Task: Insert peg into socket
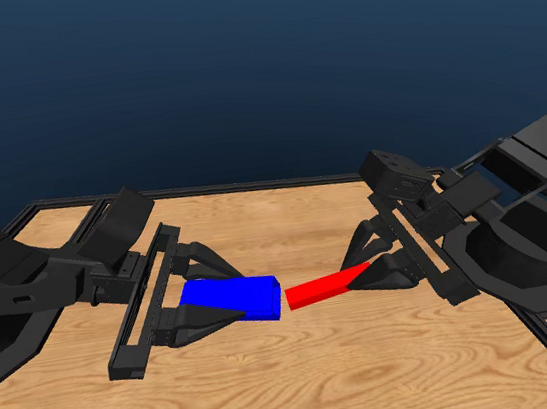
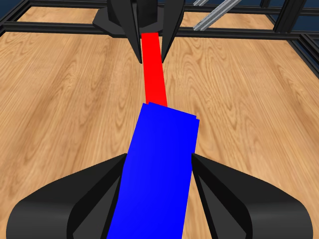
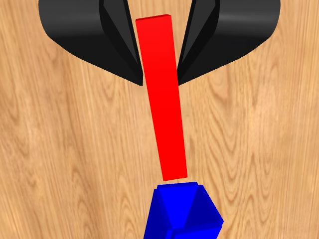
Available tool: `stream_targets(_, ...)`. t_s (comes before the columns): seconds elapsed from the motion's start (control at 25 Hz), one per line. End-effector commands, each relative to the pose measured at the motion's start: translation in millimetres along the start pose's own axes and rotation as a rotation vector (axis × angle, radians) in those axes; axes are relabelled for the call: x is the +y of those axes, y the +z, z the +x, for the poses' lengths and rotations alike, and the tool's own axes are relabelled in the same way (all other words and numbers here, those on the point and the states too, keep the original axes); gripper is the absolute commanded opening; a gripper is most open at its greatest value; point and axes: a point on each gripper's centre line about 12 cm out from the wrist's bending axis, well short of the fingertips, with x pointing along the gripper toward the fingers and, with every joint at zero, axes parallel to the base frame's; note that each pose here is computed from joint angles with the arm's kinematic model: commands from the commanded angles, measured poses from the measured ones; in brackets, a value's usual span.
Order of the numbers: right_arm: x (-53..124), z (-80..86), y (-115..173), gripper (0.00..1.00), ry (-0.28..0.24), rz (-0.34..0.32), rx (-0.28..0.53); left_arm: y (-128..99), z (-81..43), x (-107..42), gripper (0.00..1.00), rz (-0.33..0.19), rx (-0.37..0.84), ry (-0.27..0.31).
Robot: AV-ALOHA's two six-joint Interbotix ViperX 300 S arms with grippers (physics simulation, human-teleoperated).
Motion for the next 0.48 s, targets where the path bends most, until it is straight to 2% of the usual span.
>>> stream_targets(0.04,6.3,-9.7,17,0.00,-0.021,0.012,-0.017,13,3.8,1.0,0.00,0.007,-0.057,0.011)
stream_targets(0.08,7.6,-10.8,20,0.00,-0.030,-0.003,-0.019,18,4.2,-2.2,0.00,-0.013,-0.060,0.003)
stream_targets(0.12,10.4,-12.3,21,0.00,-0.029,0.000,-0.022,16,6.1,1.2,0.00,0.005,-0.062,0.013)
stream_targets(0.2,10.2,-12.1,23,0.00,-0.049,-0.002,-0.011,22,4.7,-4.1,0.00,-0.007,-0.072,-0.006)
stream_targets(0.24,12.8,-17.6,26,0.00,-0.041,0.004,-0.024,9,6.4,-4.1,0.00,-0.007,-0.042,-0.003)
stream_targets(0.28,12.8,-16.9,29,0.00,-0.050,-0.005,-0.026,12,7.7,2.8,0.00,-0.021,-0.038,0.016)
stream_targets(0.32,11.9,-14.9,25,0.00,-0.068,-0.008,-0.007,16,11.1,1.3,0.00,-0.010,-0.060,0.014)
stream_targets(0.44,15.4,-15.5,31,0.00,-0.089,-0.016,-0.001,16,8.7,2.4,0.00,-0.024,-0.064,0.016)
stream_targets(0.48,17.7,-13.4,29,0.00,-0.088,-0.012,0.005,9,8.8,-0.1,0.00,-0.013,-0.033,0.005)
